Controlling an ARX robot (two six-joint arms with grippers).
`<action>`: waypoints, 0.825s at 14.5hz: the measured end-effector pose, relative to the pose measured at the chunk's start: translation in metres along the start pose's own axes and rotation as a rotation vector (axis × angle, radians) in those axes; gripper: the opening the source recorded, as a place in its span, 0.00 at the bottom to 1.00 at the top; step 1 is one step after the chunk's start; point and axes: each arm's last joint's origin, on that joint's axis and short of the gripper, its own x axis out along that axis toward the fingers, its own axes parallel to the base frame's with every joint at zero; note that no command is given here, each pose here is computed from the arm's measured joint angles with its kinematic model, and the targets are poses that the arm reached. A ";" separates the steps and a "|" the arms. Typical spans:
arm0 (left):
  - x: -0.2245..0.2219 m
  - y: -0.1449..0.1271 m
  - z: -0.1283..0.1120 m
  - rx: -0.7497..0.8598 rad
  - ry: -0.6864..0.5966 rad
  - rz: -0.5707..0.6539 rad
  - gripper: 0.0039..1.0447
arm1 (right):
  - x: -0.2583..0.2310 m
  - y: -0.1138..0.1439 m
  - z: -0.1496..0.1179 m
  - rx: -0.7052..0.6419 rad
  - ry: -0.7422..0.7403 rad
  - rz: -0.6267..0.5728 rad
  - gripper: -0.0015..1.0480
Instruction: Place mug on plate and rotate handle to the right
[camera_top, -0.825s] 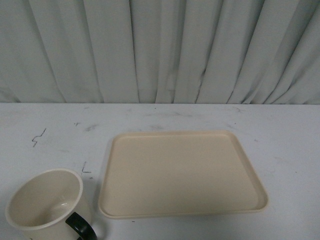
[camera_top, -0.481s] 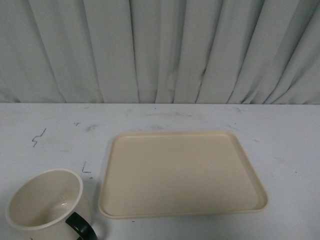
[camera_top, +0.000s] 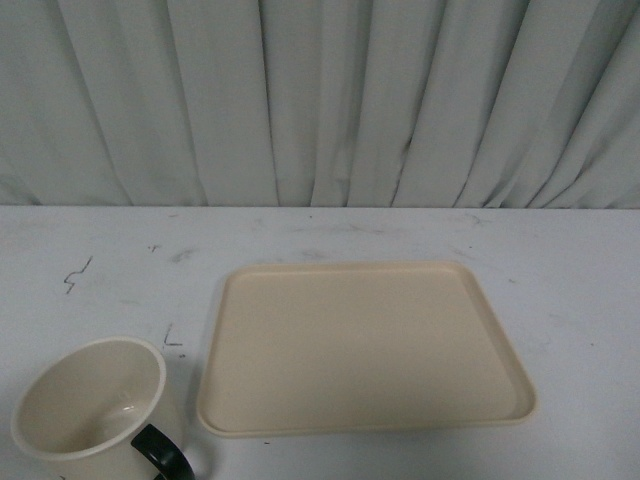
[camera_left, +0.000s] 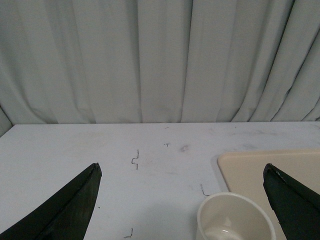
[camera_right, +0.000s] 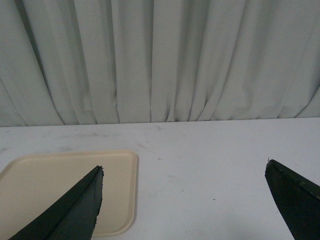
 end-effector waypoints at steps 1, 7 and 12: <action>0.000 0.000 0.000 0.000 0.000 0.000 0.94 | 0.000 0.000 0.000 0.000 0.000 0.000 0.94; 0.000 0.000 0.000 0.000 0.000 0.000 0.94 | 0.000 0.000 0.000 0.000 0.000 0.000 0.94; 0.000 0.000 0.000 0.000 0.000 0.000 0.94 | 0.000 0.000 0.000 0.000 0.000 0.000 0.94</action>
